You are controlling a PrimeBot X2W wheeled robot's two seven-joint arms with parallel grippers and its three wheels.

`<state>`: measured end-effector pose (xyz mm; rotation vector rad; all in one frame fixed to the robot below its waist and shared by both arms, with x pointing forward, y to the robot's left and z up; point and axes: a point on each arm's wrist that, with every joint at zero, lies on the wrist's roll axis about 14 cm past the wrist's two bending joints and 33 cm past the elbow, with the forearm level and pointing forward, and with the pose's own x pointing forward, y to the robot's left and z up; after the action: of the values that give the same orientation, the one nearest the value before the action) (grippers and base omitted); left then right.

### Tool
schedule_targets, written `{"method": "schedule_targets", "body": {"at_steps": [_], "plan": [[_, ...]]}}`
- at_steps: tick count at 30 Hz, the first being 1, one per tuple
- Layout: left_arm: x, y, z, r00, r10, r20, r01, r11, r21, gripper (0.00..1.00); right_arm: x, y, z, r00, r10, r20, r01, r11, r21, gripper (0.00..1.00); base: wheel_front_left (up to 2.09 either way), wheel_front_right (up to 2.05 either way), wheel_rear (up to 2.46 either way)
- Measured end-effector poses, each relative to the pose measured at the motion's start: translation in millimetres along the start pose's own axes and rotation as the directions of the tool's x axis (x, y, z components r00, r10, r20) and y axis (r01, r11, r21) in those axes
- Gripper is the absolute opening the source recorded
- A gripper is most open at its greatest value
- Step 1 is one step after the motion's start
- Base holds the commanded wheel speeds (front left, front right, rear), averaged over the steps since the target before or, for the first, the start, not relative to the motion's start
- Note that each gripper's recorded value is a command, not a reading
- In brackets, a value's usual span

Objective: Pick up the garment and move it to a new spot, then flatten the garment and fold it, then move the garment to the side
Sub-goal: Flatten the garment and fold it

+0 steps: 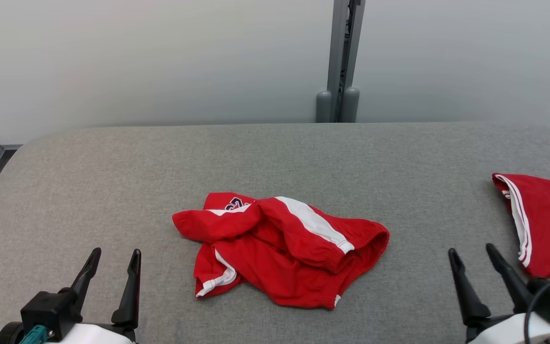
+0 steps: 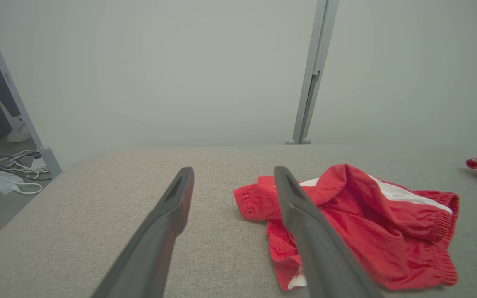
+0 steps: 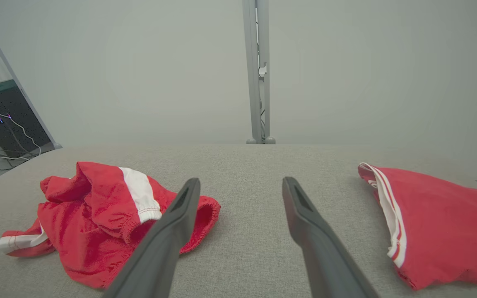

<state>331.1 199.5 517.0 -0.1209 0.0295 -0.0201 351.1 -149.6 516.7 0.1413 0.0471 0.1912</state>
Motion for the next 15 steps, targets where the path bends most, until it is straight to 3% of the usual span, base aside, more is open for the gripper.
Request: {"method": "schedule_targets", "body": {"at_steps": [7, 15], "plan": [[6, 2, -2, 1.000, 0.003, -0.008, -0.003, 1.000, 0.010, 1.00, 15, 44, -37, 0.980, 0.149, -0.129, -0.144, 0.988, 0.046, 1.00, 0.00, 0.00, 0.00], [20, 6, -6, 1.000, 0.015, -0.012, -0.015, 1.000, 0.010, 1.00, 35, 104, -89, 0.903, 0.335, -0.268, -0.302, 0.940, 0.160, 1.00, 0.00, 0.00, 0.00]]}}
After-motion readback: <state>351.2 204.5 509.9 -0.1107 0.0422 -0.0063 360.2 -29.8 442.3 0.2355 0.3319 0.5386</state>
